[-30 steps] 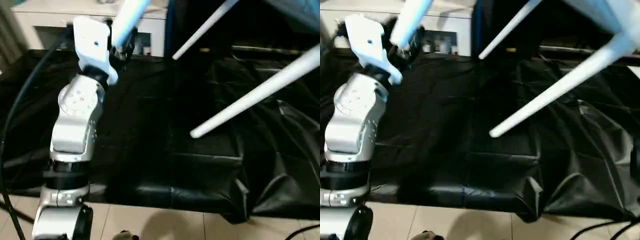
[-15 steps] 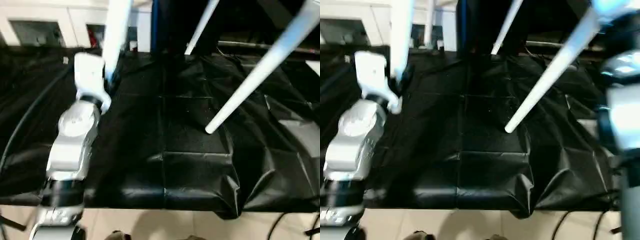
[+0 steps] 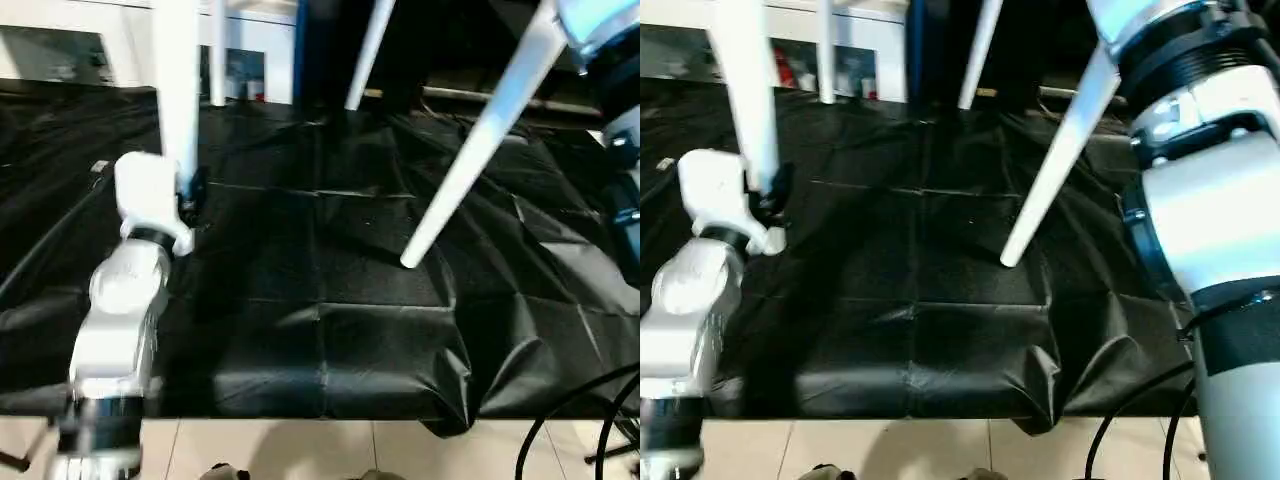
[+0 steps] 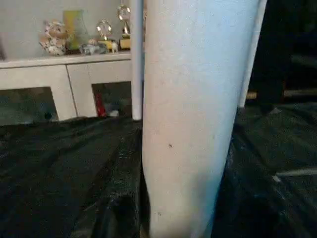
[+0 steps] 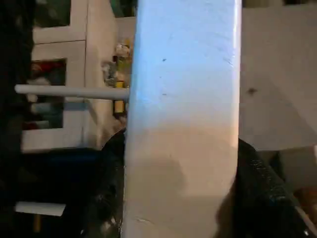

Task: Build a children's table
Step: Flip table

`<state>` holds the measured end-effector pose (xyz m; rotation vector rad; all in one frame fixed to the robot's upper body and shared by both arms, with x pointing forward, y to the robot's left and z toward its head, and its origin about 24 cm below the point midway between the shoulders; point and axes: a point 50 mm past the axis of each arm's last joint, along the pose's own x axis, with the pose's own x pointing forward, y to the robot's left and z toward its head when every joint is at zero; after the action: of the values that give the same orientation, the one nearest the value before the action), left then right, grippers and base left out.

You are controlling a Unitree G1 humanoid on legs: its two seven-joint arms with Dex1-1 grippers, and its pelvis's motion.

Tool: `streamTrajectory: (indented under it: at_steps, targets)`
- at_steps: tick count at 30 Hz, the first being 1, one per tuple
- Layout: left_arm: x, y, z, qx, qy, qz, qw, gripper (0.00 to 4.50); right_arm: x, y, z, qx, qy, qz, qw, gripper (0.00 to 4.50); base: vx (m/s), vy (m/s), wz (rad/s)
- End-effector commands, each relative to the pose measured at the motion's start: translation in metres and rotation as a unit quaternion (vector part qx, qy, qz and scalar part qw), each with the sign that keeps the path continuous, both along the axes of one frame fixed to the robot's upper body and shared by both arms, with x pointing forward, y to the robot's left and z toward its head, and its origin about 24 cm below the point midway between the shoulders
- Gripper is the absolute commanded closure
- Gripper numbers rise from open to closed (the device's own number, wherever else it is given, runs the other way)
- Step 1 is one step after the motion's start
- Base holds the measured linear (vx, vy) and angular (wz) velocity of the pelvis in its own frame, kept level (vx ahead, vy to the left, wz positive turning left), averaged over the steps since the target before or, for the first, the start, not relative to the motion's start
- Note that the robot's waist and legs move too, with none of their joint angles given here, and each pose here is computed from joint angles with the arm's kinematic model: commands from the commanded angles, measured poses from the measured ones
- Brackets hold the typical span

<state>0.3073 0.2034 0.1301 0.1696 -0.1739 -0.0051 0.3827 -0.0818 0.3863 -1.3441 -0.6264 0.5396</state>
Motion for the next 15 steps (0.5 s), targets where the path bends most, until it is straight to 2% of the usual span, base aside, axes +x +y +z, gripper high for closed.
streamTrajectory:
  at_steps: [1, 2, 3, 5, 9, 10, 15]
  targets:
    - [-0.016, 0.057, -0.026, -0.045, 0.036, 0.155, 0.986, 2.9, 0.005, -0.026, -0.003, -0.041, -0.003, -0.053, 0.998, 2.57, 0.0, 0.0, 0.0]
    - [-0.016, 0.057, -0.026, -0.045, 0.036, 0.155, 0.986, 2.9, 0.005, -0.026, -0.003, -0.041, -0.003, -0.053, 0.998, 2.57, 0.0, 0.0, 0.0]
    - [-0.02, 0.059, -0.037, -0.048, 0.049, 0.164, 0.984, 2.9, 0.002, -0.02, -0.002, -0.037, -0.02, -0.039, 0.998, 2.57, 0.0, 0.0, 0.0]
    - [-0.022, 0.06, -0.046, -0.047, 0.058, 0.17, 0.983, 2.9, 0.0, -0.014, -0.001, -0.029, -0.033, -0.028, 0.999, 2.57, 0.0, 0.0, 0.0]
    - [-0.029, 0.06, -0.069, -0.042, 0.088, 0.174, 0.98, 2.9, -0.004, -0.003, -0.008, -0.011, -0.057, 0.006, 0.998, 2.57, 0.0, 0.0, 0.0]
    - [-0.032, 0.058, -0.079, -0.049, 0.101, 0.172, 0.979, 2.9, -0.006, -0.001, -0.011, -0.007, -0.08, 0.013, 0.997, 2.57, 0.0, 0.0, 0.0]
    - [-0.034, 0.053, -0.091, -0.049, 0.109, 0.162, 0.98, 2.91, -0.011, 0.0, -0.013, 0.01, -0.111, 0.021, 0.994, 2.57, 0.0, 0.0, 0.0]
